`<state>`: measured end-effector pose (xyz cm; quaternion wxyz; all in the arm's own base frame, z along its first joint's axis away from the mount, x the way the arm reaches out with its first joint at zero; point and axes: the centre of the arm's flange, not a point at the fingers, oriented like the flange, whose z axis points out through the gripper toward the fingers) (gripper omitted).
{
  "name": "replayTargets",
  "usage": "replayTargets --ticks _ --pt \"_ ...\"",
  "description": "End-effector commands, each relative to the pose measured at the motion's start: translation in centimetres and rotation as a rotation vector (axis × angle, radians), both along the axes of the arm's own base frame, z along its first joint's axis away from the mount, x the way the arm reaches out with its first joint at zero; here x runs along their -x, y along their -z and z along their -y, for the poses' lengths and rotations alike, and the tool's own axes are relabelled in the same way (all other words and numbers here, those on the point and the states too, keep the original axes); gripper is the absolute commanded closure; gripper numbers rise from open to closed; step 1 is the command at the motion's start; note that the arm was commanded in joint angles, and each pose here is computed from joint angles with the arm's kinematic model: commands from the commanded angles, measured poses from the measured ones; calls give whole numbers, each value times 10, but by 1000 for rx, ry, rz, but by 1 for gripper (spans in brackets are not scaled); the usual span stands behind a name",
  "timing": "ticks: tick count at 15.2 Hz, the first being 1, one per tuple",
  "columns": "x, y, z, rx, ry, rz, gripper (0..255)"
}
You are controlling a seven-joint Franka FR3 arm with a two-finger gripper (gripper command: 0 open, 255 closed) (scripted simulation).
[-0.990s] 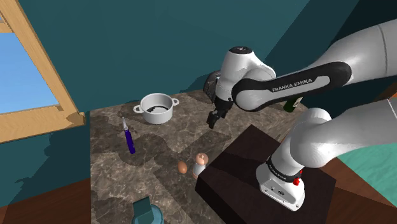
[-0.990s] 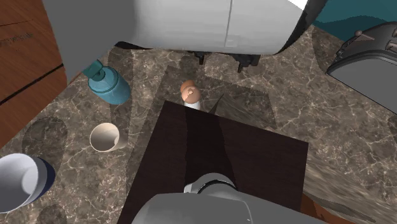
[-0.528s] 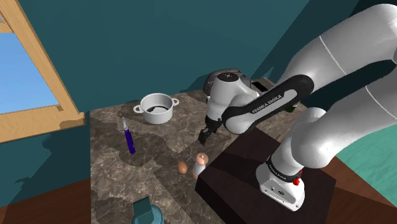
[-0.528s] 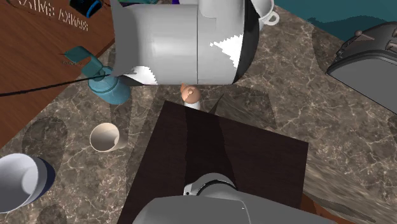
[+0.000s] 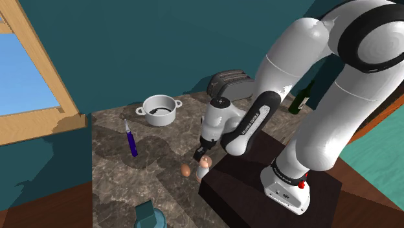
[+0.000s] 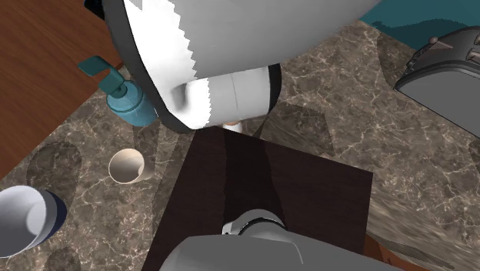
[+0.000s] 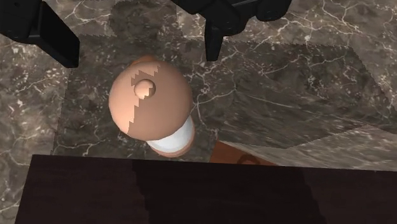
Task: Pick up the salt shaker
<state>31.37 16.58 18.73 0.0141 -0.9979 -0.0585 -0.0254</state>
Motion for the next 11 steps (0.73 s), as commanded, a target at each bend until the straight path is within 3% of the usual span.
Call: replayTargets --ticks 1,8,9,11 --pt "1 11 -2 -3 -3 1 0" --pt "1 40 -2 -3 -3 1 0" --pt "1 40 -1 -3 -3 1 255" --pt "1 40 -1 -3 -3 1 255"
